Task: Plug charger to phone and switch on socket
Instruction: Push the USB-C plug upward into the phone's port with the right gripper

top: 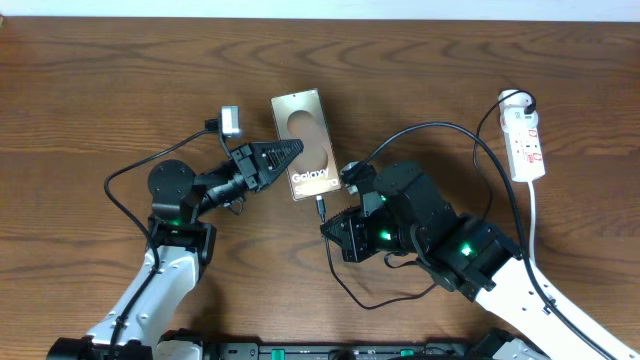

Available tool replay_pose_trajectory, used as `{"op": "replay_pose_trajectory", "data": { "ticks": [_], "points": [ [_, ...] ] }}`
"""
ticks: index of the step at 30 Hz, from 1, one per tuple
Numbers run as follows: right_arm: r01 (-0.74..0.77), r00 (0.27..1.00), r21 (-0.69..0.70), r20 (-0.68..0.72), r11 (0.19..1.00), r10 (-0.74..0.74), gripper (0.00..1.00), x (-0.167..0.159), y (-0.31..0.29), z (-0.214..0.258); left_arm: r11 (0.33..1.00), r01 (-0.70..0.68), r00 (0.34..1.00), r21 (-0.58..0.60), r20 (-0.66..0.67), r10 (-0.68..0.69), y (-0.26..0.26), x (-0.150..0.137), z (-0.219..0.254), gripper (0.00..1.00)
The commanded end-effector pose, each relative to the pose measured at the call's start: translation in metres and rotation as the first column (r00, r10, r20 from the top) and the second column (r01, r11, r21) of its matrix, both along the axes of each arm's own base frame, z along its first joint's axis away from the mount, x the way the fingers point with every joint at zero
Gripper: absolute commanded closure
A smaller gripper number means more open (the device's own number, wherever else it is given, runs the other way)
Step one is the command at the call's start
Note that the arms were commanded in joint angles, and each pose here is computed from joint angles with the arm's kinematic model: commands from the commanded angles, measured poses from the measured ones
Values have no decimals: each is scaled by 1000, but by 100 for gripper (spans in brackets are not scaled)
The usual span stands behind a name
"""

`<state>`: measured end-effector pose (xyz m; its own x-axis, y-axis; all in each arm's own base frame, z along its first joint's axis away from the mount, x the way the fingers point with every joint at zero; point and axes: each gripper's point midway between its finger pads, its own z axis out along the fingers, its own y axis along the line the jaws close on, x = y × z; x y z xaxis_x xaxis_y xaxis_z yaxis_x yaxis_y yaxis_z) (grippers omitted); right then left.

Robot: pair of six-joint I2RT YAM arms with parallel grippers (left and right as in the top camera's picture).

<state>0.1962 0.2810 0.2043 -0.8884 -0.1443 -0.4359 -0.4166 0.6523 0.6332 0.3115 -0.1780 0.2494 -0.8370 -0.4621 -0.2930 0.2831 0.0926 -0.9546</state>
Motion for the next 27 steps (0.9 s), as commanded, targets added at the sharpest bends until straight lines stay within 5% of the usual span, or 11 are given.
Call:
{"op": "replay_pose_trajectory", "data": {
  "ticks": [1,27],
  "points": [
    [5,1000,0,7,1000,-5,99,3,-1,-1,1000,16,998,-5,55,-16,-2,0,17,93],
    [5,1000,-7,-1,1000,-5,99,2,-2,-2,1000,17,999,-19,28,-16,-2,0,17,93]
  ]
}}
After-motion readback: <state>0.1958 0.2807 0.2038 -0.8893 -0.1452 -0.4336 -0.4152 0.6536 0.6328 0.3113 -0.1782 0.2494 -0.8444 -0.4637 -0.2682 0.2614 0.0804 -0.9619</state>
